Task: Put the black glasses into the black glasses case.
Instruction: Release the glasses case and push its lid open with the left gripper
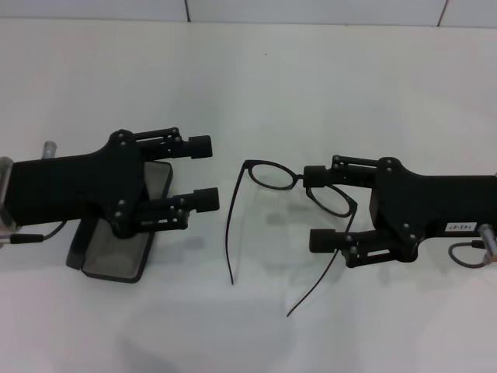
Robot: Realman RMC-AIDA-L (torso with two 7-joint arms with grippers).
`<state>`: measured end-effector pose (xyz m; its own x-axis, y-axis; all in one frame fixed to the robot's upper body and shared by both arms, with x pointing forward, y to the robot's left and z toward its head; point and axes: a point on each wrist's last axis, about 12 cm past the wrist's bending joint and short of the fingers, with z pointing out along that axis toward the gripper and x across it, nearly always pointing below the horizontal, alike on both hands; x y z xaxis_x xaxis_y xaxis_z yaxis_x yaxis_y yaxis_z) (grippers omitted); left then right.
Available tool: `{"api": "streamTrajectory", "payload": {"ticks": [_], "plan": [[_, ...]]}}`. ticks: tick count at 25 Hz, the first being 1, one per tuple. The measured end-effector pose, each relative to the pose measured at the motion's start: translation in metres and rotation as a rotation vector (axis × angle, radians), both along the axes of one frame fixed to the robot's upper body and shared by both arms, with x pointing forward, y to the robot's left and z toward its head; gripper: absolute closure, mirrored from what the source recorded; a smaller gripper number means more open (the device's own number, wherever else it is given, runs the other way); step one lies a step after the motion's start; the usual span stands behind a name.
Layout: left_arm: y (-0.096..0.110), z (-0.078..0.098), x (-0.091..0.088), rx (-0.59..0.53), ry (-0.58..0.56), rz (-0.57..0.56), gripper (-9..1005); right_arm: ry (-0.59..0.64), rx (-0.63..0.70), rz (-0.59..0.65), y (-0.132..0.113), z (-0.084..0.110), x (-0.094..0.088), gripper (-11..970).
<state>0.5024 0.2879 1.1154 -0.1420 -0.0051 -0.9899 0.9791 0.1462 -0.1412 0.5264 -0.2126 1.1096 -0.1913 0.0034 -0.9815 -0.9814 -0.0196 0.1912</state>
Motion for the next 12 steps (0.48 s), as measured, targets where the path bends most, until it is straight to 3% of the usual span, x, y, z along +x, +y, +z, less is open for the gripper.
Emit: {"api": "streamTrajectory", "payload": {"ticks": [12], "plan": [[-0.001,-0.0018,-0.0019,-0.008,0.005,0.005,297,0.002,0.011,-0.026,-0.0015,-0.0017,-0.0009,107]]}}
